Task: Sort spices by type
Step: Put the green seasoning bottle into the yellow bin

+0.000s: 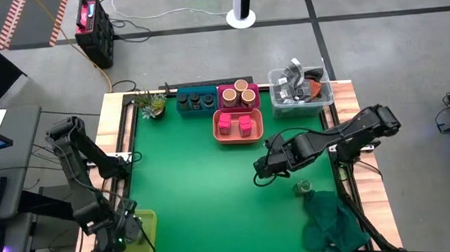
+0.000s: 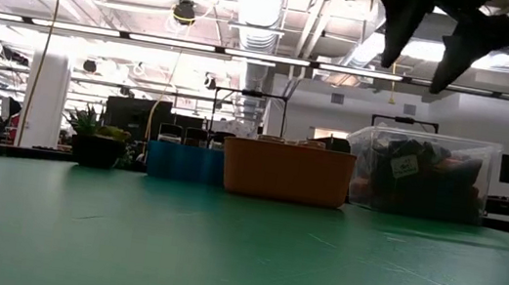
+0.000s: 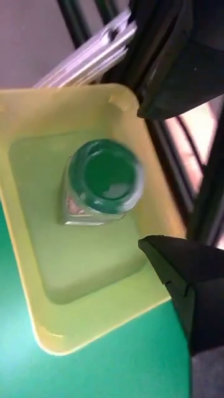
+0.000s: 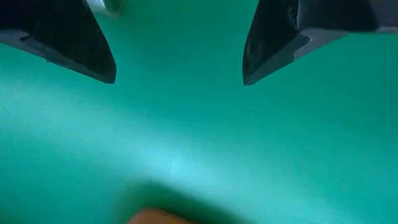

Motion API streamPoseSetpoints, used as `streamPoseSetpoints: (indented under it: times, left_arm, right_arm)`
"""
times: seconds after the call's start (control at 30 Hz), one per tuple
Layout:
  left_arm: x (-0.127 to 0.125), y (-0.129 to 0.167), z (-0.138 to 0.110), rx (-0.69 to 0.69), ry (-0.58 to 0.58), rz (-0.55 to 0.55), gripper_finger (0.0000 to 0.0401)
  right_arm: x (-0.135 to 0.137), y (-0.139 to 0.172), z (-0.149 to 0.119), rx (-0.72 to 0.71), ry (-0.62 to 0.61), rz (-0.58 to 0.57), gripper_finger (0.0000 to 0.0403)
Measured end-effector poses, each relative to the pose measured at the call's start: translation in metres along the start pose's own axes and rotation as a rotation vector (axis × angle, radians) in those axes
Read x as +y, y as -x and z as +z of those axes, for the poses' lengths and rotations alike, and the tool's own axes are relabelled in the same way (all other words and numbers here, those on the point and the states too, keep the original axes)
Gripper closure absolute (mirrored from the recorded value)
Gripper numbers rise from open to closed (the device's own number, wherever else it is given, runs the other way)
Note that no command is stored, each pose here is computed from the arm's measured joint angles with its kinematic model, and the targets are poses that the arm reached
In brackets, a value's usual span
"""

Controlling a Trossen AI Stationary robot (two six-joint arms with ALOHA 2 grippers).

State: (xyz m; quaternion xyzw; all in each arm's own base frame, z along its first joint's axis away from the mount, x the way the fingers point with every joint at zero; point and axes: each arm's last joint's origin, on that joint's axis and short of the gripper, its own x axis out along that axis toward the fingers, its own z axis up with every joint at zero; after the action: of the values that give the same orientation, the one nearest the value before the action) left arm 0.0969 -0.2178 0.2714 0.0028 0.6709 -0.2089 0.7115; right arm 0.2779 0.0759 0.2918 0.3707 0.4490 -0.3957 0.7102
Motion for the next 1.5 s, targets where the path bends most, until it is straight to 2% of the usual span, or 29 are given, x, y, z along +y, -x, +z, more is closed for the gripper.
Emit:
streamPoseSetpoints:
  times: [0.13, 0.27, 0.43, 0.67, 0.77, 0.93, 1.2, 1.5]
  left_arm:
    - [0.007, 0.018, -0.001, 0.000, 0.029, -0.016, 0.0097]
    - [0.019, 0.037, 0.000, -0.035, 0.079, 0.008, 0.0097]
    - [0.040, 0.055, 0.001, -0.104, 0.152, 0.093, 0.0097]
    - [0.063, 0.073, 0.008, -0.143, 0.188, 0.130, 0.0097]
    - [0.073, 0.077, 0.013, -0.156, 0.186, 0.143, 0.0097]
    - [0.090, 0.082, 0.023, -0.168, 0.186, 0.155, 0.0097]
    - [0.111, 0.088, 0.030, -0.170, 0.230, 0.137, 0.0097]
    - [0.113, 0.088, 0.031, -0.158, 0.227, 0.106, 0.0097]
  right_arm:
    - [-0.004, -0.002, -0.001, 0.127, 0.035, -0.025, 0.0031]
    - [-0.010, -0.006, -0.014, 0.211, 0.079, -0.051, 0.0031]
    - [-0.033, -0.001, -0.031, 0.259, 0.024, -0.063, 0.0031]
    - [-0.061, 0.006, -0.059, 0.296, -0.113, -0.098, 0.0031]
    - [-0.066, 0.009, -0.066, 0.298, -0.144, -0.157, 0.0031]
    - [-0.066, 0.008, -0.073, 0.296, -0.156, -0.172, 0.0031]
    - [-0.065, -0.004, -0.075, 0.291, -0.181, -0.191, 0.0031]
    - [-0.071, -0.037, -0.084, 0.330, -0.202, -0.144, 0.0031]
